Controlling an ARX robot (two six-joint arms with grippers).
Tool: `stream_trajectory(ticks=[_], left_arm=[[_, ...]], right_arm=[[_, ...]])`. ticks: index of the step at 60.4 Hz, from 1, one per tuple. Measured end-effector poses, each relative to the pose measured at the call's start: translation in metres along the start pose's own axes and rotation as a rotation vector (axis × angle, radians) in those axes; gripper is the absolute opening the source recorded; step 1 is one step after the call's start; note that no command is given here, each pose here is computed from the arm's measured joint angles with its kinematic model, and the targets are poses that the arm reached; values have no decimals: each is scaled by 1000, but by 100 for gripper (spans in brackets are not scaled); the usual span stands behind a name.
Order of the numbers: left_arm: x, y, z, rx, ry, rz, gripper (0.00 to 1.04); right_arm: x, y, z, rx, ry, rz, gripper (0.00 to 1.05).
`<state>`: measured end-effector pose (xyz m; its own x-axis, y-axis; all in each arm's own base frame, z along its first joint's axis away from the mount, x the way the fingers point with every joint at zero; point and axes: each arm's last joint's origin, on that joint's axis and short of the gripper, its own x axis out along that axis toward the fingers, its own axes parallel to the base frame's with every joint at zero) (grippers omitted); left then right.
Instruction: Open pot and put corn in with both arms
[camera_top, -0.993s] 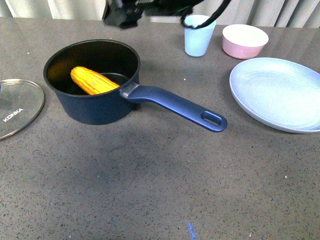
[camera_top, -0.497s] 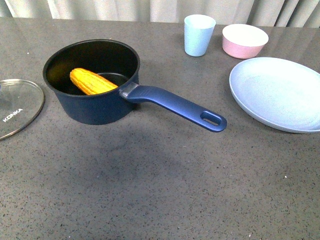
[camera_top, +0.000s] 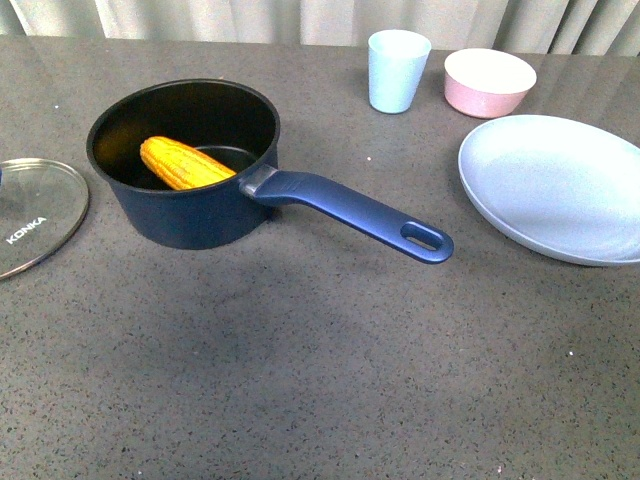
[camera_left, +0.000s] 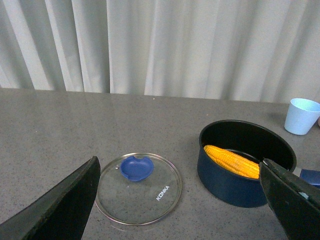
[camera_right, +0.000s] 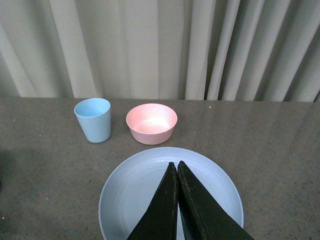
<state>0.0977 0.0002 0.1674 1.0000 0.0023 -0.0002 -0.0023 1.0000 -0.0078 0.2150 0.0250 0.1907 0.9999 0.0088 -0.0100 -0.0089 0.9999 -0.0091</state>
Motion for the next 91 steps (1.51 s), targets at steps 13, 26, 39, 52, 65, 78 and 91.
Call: stream_trajectory(ticks=[13, 26, 39, 52, 65, 78, 91], left_arm=[[0, 0, 0, 0, 0, 0, 96], [0, 0, 0, 0, 0, 0, 96], [0, 0, 0, 0, 0, 0, 96], [0, 0, 0, 0, 0, 0, 96], [0, 0, 0, 0, 0, 0, 96], [0, 0, 0, 0, 0, 0, 96], [0, 0, 0, 0, 0, 0, 96]], right_arm=[[-26, -10, -9, 1, 1, -5, 2], [-47, -22, -16, 2, 3, 0, 2], [-62, -24, -27, 2, -6, -8, 2], [-73, -24, -24, 2, -13, -5, 2], [-82, -24, -20, 2, -24, -5, 2], [-90, -24, -18, 2, -30, -5, 2], [-97, -24, -17, 2, -33, -5, 2]])
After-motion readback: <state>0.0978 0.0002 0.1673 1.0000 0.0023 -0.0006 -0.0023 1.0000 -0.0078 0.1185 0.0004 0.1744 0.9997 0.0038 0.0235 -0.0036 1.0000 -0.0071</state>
